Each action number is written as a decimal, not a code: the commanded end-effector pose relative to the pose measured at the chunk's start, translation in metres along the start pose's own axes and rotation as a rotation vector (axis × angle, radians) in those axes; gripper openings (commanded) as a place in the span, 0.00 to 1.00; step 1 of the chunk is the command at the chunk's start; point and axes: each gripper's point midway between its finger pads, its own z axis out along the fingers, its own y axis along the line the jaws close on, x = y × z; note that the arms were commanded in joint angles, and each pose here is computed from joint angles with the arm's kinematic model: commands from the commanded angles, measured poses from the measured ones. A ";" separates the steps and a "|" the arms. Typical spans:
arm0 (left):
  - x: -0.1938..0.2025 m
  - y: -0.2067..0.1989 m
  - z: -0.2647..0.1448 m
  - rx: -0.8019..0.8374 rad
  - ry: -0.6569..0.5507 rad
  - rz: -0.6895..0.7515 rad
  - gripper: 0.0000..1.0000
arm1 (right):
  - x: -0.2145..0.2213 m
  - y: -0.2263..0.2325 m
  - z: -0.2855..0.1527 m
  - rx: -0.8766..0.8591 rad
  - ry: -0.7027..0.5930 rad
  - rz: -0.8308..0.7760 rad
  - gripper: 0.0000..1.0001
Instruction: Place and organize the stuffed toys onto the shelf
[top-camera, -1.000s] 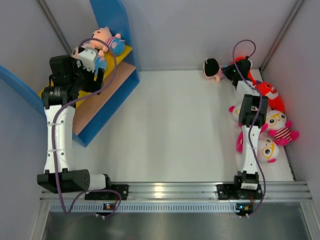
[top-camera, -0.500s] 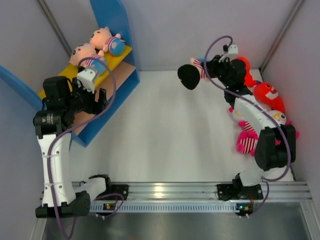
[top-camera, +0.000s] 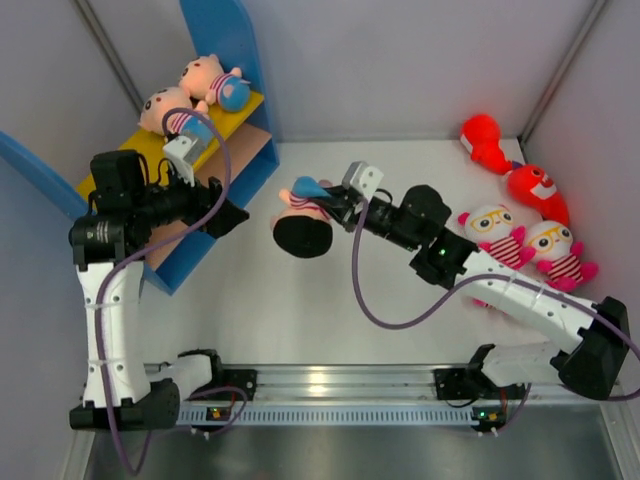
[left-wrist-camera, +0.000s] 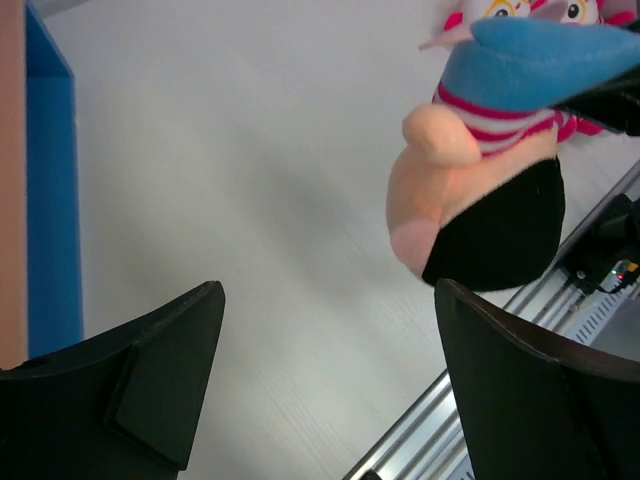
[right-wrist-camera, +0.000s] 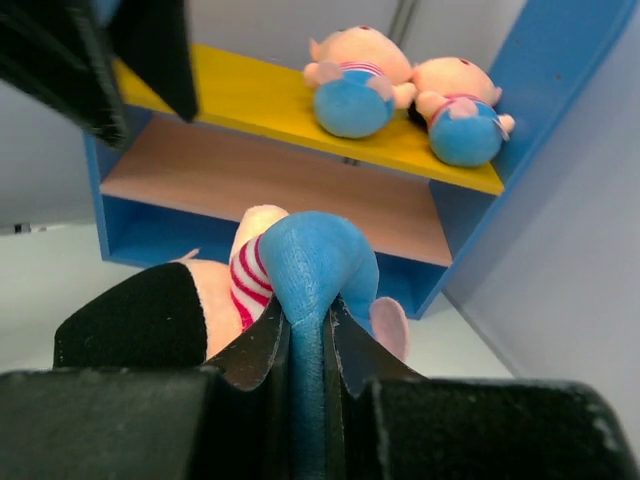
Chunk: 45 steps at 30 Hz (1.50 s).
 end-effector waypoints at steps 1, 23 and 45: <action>-0.009 -0.019 0.006 0.133 -0.009 0.011 0.93 | -0.019 0.023 0.003 -0.047 -0.064 -0.192 0.00; 0.022 -0.027 0.075 0.227 0.183 0.404 0.75 | -0.037 0.054 0.025 -0.178 -0.221 -0.342 0.00; -0.056 0.076 -0.020 -0.498 0.272 1.018 0.00 | 0.020 0.039 -0.052 -0.028 -0.061 -0.151 0.84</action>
